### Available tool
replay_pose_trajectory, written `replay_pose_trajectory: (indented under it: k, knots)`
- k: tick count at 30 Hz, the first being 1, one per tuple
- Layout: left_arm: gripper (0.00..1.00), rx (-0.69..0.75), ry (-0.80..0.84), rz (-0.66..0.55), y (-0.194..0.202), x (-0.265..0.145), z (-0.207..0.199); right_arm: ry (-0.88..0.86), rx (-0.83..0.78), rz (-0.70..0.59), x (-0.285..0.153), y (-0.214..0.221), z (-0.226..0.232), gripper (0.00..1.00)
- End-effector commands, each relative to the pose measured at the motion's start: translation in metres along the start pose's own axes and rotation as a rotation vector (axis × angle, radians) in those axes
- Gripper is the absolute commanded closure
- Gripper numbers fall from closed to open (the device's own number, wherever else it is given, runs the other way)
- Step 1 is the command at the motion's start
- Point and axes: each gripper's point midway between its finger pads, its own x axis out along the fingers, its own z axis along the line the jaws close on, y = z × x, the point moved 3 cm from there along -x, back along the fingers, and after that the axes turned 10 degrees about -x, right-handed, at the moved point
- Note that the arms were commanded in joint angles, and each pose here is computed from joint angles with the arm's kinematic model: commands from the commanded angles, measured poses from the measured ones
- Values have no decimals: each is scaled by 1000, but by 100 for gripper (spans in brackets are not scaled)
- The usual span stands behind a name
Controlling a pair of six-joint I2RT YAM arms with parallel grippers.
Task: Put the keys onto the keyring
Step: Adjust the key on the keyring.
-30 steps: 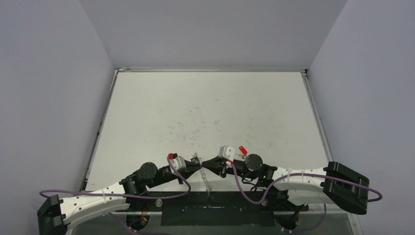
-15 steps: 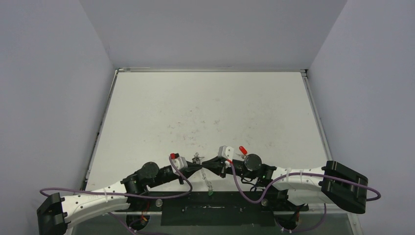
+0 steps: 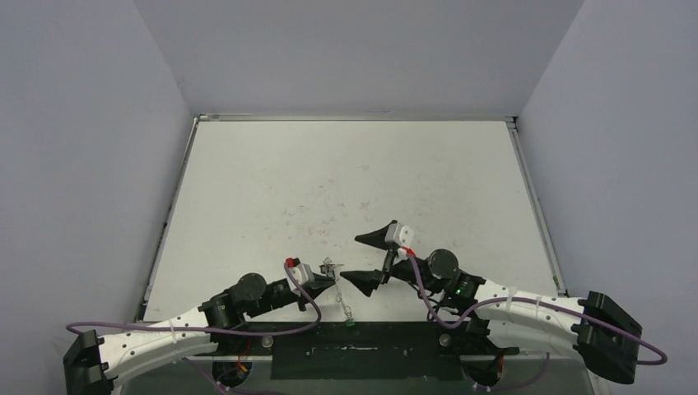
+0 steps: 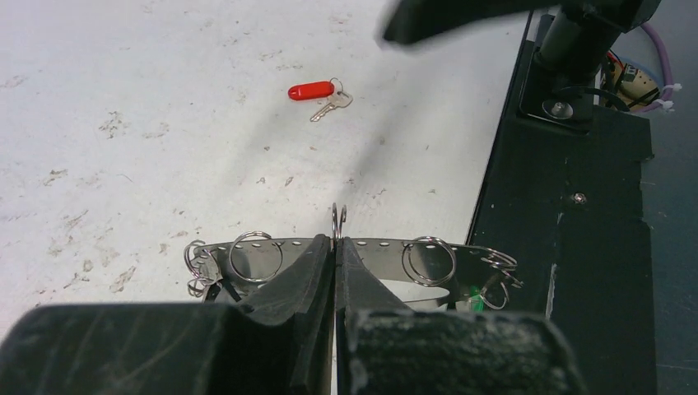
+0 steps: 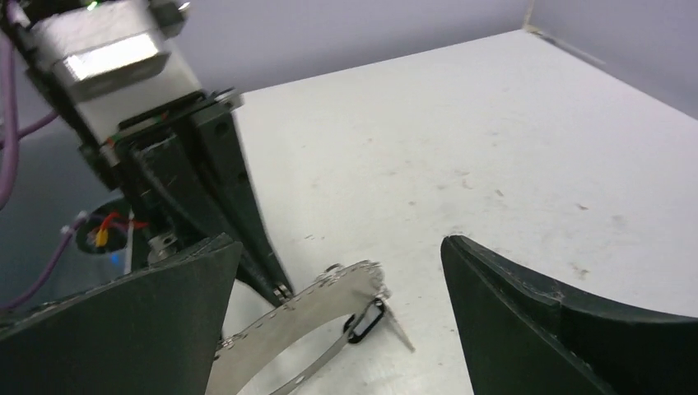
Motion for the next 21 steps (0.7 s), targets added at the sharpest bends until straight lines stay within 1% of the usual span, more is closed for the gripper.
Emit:
replay_pose_trajectory:
  k: [1,4,7,9,10,11,14,16,19,21]
  knots:
    - [100,-10,2,-61,-27,1,-5,219,158,28,-9,-19,-44,0]
    - [100,-17,-4,-50,-28,1,-5,433,300,138,-29,-4,-73,0]
    - [100,-19,-5,-44,-30,1,-5,644,418,292,-58,23,-94,2]
    - [100,-21,-6,-38,-30,2,-5,784,509,413,-82,47,-100,7]
    - [100,-21,-7,-36,-30,2,-5,833,552,487,-95,61,-98,8]
    - [100,-22,-7,-33,-29,2,-5,871,602,526,-105,71,-96,9]
    - [100,-24,-8,-29,-29,3,-5,955,707,606,-129,93,-89,15]
    - [100,-25,-8,-30,-29,3,-5,1016,743,641,-145,103,-85,20]
    - [100,-28,-4,-34,-29,3,-6,1125,743,683,-169,111,-84,34]
    - [100,-29,-1,-35,-29,4,-6,1188,725,708,-181,114,-85,38]
